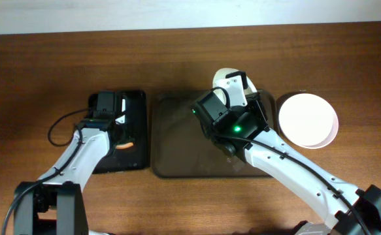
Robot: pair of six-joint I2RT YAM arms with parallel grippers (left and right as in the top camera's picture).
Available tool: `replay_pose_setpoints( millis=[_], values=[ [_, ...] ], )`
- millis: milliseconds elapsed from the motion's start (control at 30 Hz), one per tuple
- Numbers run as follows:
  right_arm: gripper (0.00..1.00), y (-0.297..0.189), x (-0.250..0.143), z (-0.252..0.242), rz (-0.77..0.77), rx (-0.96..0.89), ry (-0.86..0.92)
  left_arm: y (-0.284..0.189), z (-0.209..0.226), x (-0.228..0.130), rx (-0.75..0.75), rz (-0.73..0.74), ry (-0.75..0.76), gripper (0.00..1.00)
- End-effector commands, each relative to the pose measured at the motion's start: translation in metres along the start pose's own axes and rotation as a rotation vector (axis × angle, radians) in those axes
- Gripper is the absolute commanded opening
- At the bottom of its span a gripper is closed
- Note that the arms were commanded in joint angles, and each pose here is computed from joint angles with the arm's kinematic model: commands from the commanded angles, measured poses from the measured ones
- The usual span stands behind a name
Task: Clean dirty plates on tray and stack at the side
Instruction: 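Carry the cream plate with the right gripper onto the plate stack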
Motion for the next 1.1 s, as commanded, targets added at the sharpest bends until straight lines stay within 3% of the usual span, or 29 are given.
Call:
replay_pose_setpoints(
  millis=[0,133,167,200,233,267,367,400,467,567,833,967,1033,1067],
  values=[
    [0.04,-0.008,0.009,-0.014,-0.029,-0.028,0.047,0.002,0.001,0.004,0.0,-0.041,0.055,0.0],
    [0.04,-0.008,0.009,-0.001,-0.027,0.057,0.053,0.002,-0.002,0.017,-0.012,-0.1,0.068,0.01],
    [0.04,-0.008,0.009,-0.002,-0.026,0.056,0.053,0.002,-0.002,0.017,-0.012,-0.099,0.068,0.12],
    [0.04,-0.007,0.009,-0.002,-0.024,0.055,0.054,0.002,-0.002,0.017,-0.012,-0.099,0.068,0.3],
    [0.04,-0.007,0.009,-0.002,-0.024,0.055,0.058,0.002,-0.002,0.017,-0.012,-0.099,0.068,0.59],
    [0.04,-0.007,0.009,-0.002,-0.023,0.055,0.083,0.002,-0.002,0.017,-0.012,-0.1,0.067,0.64],
    [0.04,0.009,0.001,0.005,0.038,0.168,0.199,-0.003,-0.013,0.012,-0.088,-0.064,0.071,0.66],
    [0.04,0.031,-0.012,0.008,0.136,0.286,0.317,-0.013,-0.015,0.015,-0.098,-0.068,0.068,0.66],
    [0.04,0.065,-0.039,-0.002,0.284,0.417,0.464,-0.036,-0.014,0.019,-0.11,-0.107,0.065,0.77],
    [0.04,0.107,-0.083,-0.034,0.452,0.536,0.7,-0.044,-0.011,0.012,-0.105,-0.09,0.065,0.78],
    [0.04,0.15,-0.205,-0.105,0.755,0.395,1.012,-0.044,-0.01,0.009,-0.102,-0.078,0.063,0.82],
    [0.06,0.159,-0.221,-0.101,0.81,0.389,1.022,-0.044,-0.01,0.009,-0.101,-0.079,0.063,0.82],
    [0.59,0.161,-0.223,-0.098,0.821,0.393,1.019,-0.044,-0.01,0.009,-0.102,-0.078,0.063,0.82],
    [0.64,0.161,-0.222,-0.098,0.821,0.396,1.02,-0.044,-0.01,0.009,-0.101,-0.078,0.063,0.82]
  ],
)
Point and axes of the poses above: each gripper's point midway between its finger pads, its own y axis out along the fingers, its own z axis along the line the jaws close on, x = y × z, the point moved 2 cm from there along -y, back along the fingers, and after that the axes turned 11 degrees about -y, right-handed, at the moved point
